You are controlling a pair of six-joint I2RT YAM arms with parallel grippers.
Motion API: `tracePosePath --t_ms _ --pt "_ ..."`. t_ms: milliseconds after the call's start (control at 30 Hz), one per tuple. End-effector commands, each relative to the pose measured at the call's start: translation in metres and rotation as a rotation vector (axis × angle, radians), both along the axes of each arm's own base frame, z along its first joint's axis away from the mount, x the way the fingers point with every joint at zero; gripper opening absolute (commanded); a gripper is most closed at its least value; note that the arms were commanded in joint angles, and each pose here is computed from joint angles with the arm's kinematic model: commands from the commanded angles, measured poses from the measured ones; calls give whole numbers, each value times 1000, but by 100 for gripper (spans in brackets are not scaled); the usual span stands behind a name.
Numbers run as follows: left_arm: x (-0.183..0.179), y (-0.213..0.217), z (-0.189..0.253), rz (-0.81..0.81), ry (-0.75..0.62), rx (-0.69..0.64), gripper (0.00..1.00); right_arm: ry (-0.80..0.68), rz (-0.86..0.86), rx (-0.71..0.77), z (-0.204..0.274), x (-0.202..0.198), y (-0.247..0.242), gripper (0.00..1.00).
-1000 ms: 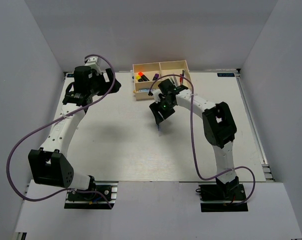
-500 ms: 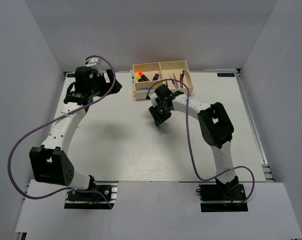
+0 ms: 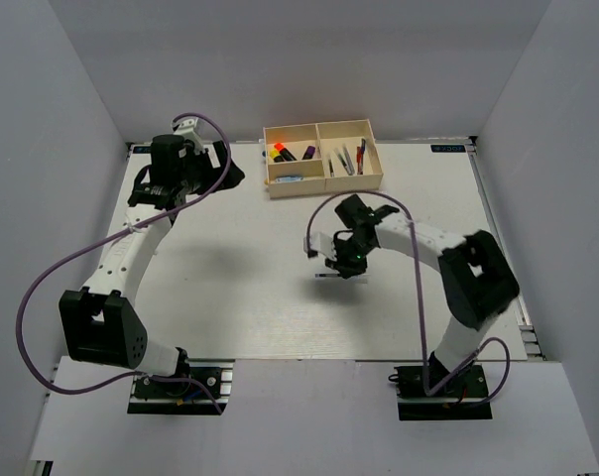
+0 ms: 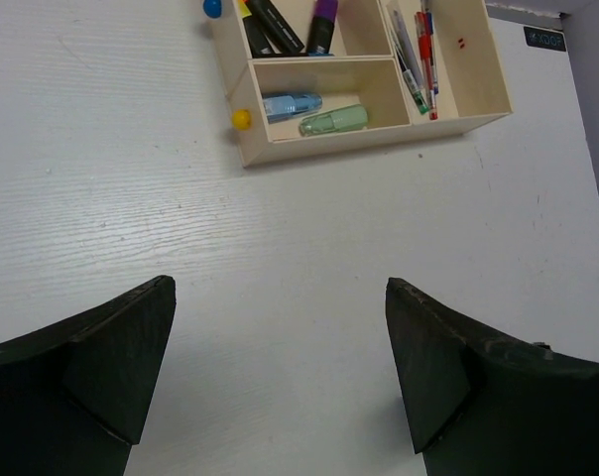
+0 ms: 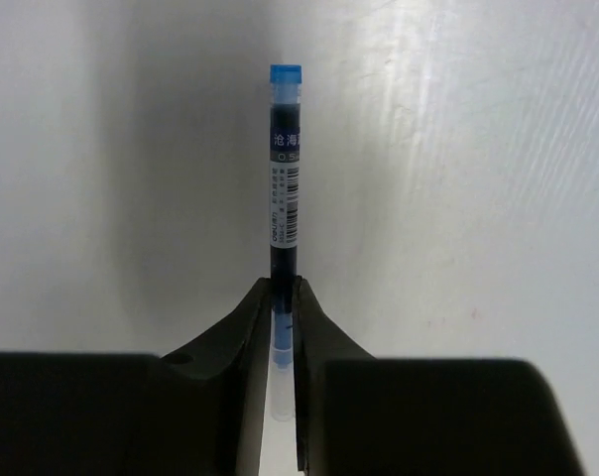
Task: Sort the stationery into containers
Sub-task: Move the pen to the center of the board.
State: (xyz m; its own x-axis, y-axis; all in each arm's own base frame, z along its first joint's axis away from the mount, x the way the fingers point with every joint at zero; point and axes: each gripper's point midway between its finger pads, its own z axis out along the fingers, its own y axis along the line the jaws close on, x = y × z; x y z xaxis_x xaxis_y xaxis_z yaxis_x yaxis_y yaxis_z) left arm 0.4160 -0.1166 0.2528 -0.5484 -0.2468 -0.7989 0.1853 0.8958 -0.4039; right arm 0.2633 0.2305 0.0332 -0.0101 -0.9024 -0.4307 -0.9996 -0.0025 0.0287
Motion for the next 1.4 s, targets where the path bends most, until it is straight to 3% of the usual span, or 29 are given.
tracePosePath --t_ms 0,33,167,467,733,900,1100,1200,1233,1267,1367 --pt "-2 -5 -1 -28 -1 -29 95 -228 464 50 26 -10 -12 0" --pt "-2 -6 -2 -32 1 -32 95 -346 629 33 26 -12 -21 0" --pt "-2 -10 -8 -45 21 -54 95 -615 923 5 28 -2 -24 0" --pt "-6 -13 -10 -57 25 -70 95 -816 1306 33 25 46 22 0" --pt "-12 -11 -26 -52 46 -59 96 -1008 1499 -5 28 111 58 1" --pt "-13 -11 -30 -55 54 -59 96 -1089 1583 -58 23 145 71 17" --pt "-16 -12 -30 -75 47 -45 96 -1030 1581 -74 9 133 53 27" --pt "-19 -19 -30 -135 35 -52 95 -1035 1544 -53 13 126 48 49" --pt "-20 -21 -29 -165 16 -40 94 -1039 1517 -39 11 123 49 68" --pt "-21 -23 -28 -184 7 -42 92 -1065 1496 -21 19 123 52 77" --pt "-25 -34 -21 -230 -40 -38 85 -1129 1377 51 50 124 61 82"
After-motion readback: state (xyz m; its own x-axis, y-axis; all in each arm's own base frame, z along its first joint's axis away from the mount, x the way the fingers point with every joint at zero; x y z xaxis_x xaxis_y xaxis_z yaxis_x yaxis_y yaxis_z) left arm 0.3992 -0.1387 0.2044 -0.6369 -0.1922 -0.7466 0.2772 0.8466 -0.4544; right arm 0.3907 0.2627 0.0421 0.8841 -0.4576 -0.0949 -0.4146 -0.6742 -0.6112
